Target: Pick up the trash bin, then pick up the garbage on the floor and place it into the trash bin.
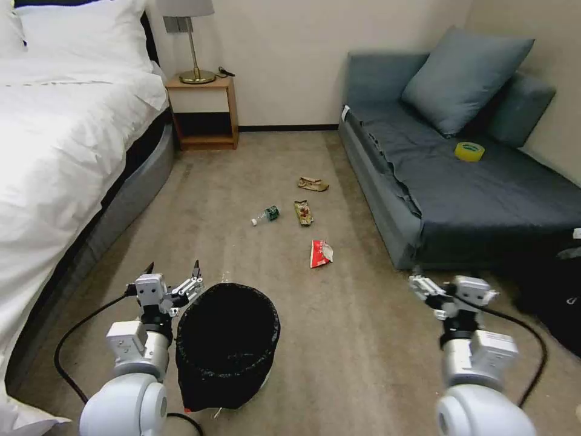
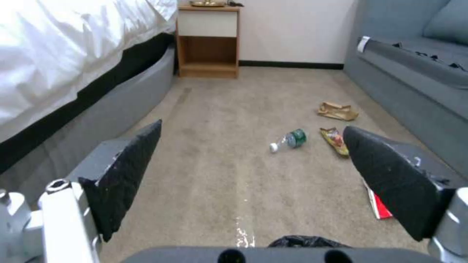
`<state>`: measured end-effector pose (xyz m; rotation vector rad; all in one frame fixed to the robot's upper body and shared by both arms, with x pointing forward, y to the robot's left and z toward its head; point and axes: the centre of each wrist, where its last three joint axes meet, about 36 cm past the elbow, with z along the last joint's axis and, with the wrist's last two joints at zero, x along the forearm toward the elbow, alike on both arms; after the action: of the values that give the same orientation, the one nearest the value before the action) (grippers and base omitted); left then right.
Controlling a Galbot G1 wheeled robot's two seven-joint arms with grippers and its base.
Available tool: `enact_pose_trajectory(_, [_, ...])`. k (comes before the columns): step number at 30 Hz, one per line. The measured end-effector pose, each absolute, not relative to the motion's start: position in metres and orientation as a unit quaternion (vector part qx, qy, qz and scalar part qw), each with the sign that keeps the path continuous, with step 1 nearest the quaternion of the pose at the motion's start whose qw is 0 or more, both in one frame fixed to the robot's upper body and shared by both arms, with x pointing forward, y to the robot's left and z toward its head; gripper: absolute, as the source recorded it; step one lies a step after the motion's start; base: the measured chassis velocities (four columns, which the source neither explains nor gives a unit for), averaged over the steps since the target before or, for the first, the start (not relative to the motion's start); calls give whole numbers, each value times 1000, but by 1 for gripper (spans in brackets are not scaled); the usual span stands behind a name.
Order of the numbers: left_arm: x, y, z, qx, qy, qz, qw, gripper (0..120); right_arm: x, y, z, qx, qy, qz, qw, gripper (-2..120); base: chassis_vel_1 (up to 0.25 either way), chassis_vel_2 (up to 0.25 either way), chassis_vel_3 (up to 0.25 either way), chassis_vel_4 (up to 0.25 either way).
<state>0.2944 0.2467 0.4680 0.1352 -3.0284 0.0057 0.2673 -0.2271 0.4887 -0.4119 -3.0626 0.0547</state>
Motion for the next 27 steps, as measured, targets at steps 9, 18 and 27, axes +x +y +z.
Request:
enact_pose_trajectory(9, [271, 257, 493, 46, -994, 4, 98, 100, 266, -228, 492, -133, -991, 17, 19, 100, 0, 0, 0, 0])
enact_pose_trajectory(18, [271, 257, 497, 56, -990, 16, 130, 100, 263, -228, 491, -133, -991, 19, 15, 100, 0, 0, 0, 0])
enact_pose_trajectory(27, [274, 253, 503, 79, -966, 46, 241, 100, 262, -227, 490, -132, -991, 23, 16, 100, 0, 0, 0, 0])
